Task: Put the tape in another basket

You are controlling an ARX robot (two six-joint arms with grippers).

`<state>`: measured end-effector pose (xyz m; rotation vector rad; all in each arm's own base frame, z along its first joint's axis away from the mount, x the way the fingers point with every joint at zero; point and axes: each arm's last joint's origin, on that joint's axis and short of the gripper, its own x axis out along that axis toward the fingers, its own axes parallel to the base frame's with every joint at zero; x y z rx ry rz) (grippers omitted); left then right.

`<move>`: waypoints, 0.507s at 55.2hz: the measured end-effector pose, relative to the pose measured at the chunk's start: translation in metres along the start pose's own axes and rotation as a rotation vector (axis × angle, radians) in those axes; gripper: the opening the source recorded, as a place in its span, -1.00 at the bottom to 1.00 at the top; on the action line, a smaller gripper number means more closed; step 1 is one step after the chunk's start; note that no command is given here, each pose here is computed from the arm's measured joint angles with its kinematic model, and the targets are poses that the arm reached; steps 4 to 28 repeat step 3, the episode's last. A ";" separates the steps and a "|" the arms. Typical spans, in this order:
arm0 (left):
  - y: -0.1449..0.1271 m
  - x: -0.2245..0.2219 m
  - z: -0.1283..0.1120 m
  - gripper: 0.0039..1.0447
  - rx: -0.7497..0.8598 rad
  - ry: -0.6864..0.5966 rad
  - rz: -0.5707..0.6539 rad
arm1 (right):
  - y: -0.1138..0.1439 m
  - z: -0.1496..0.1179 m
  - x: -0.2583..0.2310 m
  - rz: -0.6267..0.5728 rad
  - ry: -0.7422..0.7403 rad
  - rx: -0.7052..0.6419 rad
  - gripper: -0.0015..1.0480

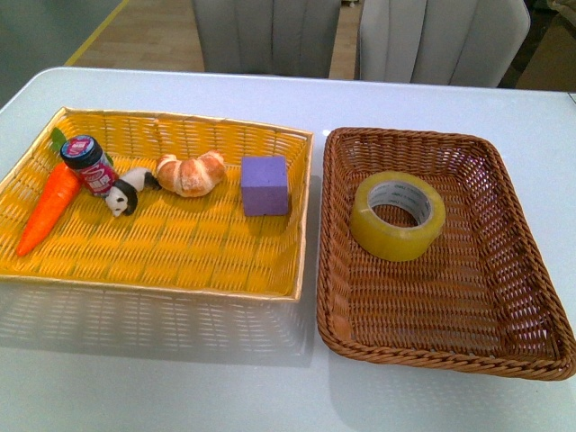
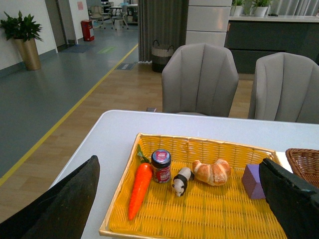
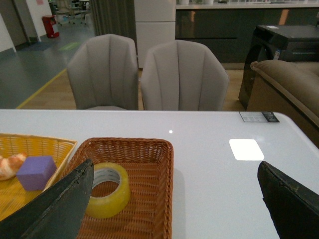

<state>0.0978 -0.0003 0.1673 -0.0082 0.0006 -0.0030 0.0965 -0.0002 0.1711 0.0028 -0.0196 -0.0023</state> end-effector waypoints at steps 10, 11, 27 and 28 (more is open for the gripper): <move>0.000 0.000 0.000 0.83 0.000 0.000 0.000 | 0.000 0.000 0.000 0.000 0.000 0.000 0.83; 0.000 0.000 0.000 0.83 0.000 0.000 0.000 | 0.000 0.000 0.000 0.000 0.000 0.000 0.83; 0.000 0.000 0.000 0.83 0.000 0.000 0.000 | 0.000 0.000 0.000 0.000 0.000 0.000 0.83; 0.000 0.000 0.000 0.83 0.000 0.000 0.000 | 0.000 0.000 0.000 0.000 0.000 0.000 0.83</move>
